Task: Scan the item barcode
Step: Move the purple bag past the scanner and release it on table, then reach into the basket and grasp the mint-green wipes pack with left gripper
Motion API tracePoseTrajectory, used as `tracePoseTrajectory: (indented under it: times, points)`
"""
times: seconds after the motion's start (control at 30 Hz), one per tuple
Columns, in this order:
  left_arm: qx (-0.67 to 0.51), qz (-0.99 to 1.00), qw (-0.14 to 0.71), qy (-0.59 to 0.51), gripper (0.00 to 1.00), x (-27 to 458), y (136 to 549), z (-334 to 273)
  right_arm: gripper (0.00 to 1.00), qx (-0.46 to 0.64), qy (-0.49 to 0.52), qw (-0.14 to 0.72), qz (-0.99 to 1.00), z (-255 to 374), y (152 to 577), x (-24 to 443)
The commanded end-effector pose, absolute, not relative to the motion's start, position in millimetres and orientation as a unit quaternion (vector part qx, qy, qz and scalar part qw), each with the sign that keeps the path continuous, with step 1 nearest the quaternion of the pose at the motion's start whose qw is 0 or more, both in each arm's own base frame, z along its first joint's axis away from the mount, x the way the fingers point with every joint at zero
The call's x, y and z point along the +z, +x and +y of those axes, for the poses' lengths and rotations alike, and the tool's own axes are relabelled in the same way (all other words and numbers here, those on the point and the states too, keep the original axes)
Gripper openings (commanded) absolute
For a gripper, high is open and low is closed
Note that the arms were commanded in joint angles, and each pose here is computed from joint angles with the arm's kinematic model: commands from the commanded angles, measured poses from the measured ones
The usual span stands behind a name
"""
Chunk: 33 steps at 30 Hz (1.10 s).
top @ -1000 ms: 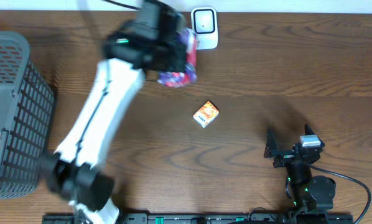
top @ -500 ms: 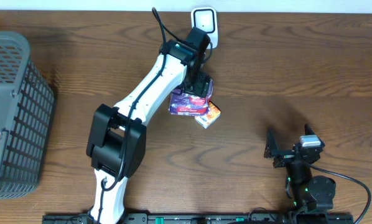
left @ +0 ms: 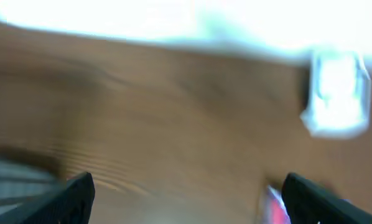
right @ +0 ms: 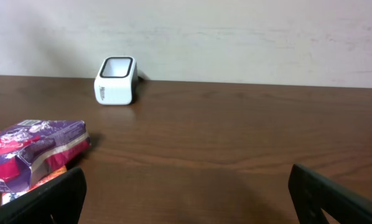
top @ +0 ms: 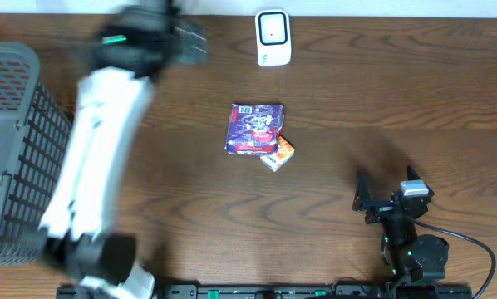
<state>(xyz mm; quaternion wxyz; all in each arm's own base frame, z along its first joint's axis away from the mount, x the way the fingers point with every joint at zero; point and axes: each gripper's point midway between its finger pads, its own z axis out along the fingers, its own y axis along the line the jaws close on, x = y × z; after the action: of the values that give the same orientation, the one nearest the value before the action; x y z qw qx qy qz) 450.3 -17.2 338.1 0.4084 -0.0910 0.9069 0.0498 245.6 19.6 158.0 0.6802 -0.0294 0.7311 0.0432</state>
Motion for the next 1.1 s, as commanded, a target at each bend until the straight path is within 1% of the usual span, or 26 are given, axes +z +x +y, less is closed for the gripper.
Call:
tracePoseTrajectory:
  times: [0.0,0.07,0.1,0.23,0.37,0.5,0.73,0.8,0.9,1.07]
  points:
    - [0.142,0.862,0.444,-0.201,0.96,381,420,82,0.99,0.045,-0.023,0.680,0.731,18,245,158]
    - [0.169,0.845,0.439,-0.254,0.96,388,399,131,0.99,0.045,-0.023,0.680,0.731,18,245,158]
    - [0.189,0.838,0.423,-0.290,0.96,386,381,164,0.99,0.045,-0.023,0.680,0.731,18,245,158]
    - [0.230,0.830,0.346,-0.371,0.96,358,329,234,0.99,0.045,-0.023,0.680,0.731,18,245,158]
    - [0.248,0.822,0.268,-0.438,0.96,319,283,283,0.99,0.045,-0.023,0.680,0.731,18,245,158]
    - [0.253,0.811,0.209,-0.484,0.96,279,250,316,0.99,0.045,-0.023,0.680,0.731,18,245,158]
    - [0.247,0.808,0.133,-0.519,0.96,209,226,346,0.99,0.045,-0.023,0.680,0.731,18,245,158]
    - [0.245,0.814,0.117,-0.514,0.93,194,225,351,0.99,0.045,-0.023,0.680,0.731,18,245,158]
    - [0.242,0.830,0.094,-0.493,0.85,171,230,356,0.99,0.045,-0.023,0.680,0.731,18,245,158]
    - [0.234,0.843,0.061,-0.481,0.86,135,237,364,0.99,0.045,-0.023,0.680,0.731,18,245,158]
